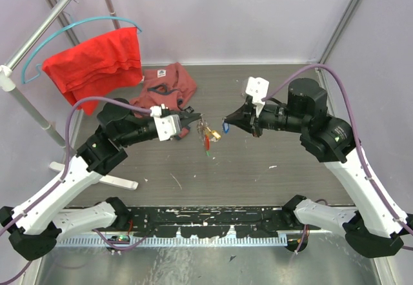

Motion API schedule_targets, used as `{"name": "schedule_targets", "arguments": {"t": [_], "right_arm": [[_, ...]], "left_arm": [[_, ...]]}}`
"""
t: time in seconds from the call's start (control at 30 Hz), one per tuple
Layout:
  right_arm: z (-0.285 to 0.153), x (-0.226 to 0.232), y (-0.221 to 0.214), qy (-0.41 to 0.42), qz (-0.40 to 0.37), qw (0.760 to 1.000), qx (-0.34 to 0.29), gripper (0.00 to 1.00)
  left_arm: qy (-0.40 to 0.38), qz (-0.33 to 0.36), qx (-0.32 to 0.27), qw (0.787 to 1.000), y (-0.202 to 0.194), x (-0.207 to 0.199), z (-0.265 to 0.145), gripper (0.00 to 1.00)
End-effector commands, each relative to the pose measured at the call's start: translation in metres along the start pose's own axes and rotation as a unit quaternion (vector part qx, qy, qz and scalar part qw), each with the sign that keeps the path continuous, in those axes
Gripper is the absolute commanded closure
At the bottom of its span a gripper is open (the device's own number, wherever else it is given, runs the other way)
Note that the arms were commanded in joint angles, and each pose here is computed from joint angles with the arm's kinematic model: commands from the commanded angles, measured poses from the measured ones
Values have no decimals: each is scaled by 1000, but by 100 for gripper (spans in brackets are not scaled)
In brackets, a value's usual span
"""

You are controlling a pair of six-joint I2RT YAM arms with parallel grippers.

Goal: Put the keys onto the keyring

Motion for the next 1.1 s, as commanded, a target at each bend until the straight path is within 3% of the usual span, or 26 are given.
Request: {"name": "schedule_targets", "arguments": {"t": [0.0,0.63,1.07], "right_arm": [[-2,-2,24,37,-34,997,-56,99],[11,-4,34,75,-46,990,-112,99],[20,-5,30,86,-36,990,-106,99]], "left_arm": [[-4,47,-35,998,29,2,-5,100],[-31,58,-48,997,39,-6,7,100],[-29,57,-49,997,41,-7,9,100]]}}
Point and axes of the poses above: each gripper's point midway between its finger pads, its own z axis out along the fingers, its own x axis along the line the jaws close on, y = z × x, the point moved 10 cm from there along -z, back along the fingers, and after that the axes turned 10 degrees about -z, right-handed, at the moved point
